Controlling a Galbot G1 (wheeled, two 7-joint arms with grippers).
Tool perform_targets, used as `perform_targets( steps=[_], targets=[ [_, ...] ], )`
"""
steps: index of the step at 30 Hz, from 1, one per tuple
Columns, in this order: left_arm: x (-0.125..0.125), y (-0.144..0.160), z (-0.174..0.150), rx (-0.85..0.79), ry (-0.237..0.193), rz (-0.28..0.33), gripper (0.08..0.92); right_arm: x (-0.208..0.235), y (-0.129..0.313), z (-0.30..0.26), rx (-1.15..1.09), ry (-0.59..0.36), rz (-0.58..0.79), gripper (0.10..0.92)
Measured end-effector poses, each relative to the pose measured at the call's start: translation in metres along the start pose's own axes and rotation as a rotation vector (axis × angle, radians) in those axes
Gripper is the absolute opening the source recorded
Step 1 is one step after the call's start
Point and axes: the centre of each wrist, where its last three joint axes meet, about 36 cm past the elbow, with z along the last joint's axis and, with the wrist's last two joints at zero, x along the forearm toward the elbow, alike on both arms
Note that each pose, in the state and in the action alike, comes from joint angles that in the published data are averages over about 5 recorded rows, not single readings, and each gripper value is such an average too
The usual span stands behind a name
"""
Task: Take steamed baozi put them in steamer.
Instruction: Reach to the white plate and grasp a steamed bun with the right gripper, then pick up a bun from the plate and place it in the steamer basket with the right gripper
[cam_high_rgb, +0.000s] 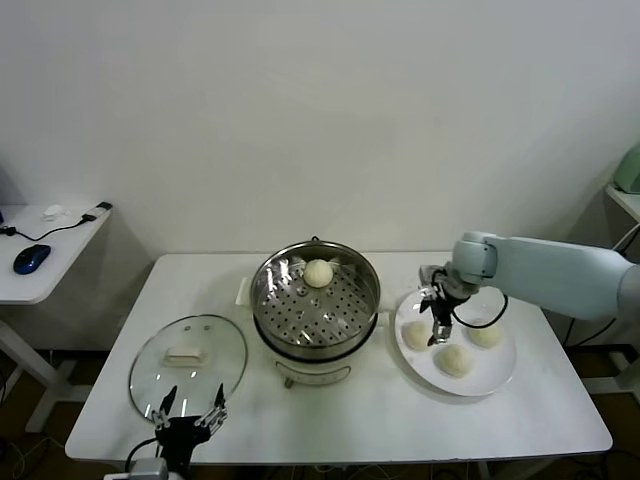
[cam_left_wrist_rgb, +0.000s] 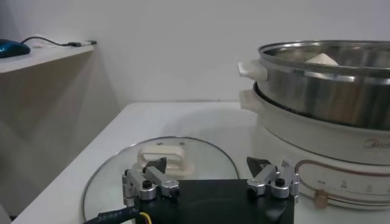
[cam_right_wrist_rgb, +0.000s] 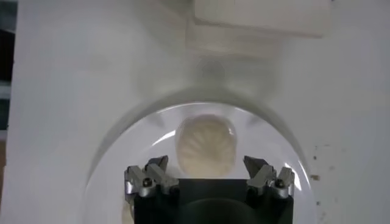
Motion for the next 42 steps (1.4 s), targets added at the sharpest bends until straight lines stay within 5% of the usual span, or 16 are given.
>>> perform_targets(
  steps=[20, 32, 42],
  targets=[
    [0.005, -0.003, -0.005, 0.007, -0.003, 0.007, 0.823, -0.008, -0.004, -0.005, -0.025, -0.008, 0.000, 0.662],
    [0.007, -0.009, -0.016, 0.018, -0.015, 0.022, 0.823, 0.138, -0.041, -0.028, 0.067, -0.059, 0.032, 0.662],
    [0.010, -0.008, -0.026, 0.025, -0.028, 0.032, 0.823, 0.245, -0.041, -0.137, 0.183, -0.158, 0.076, 0.662]
  ],
)
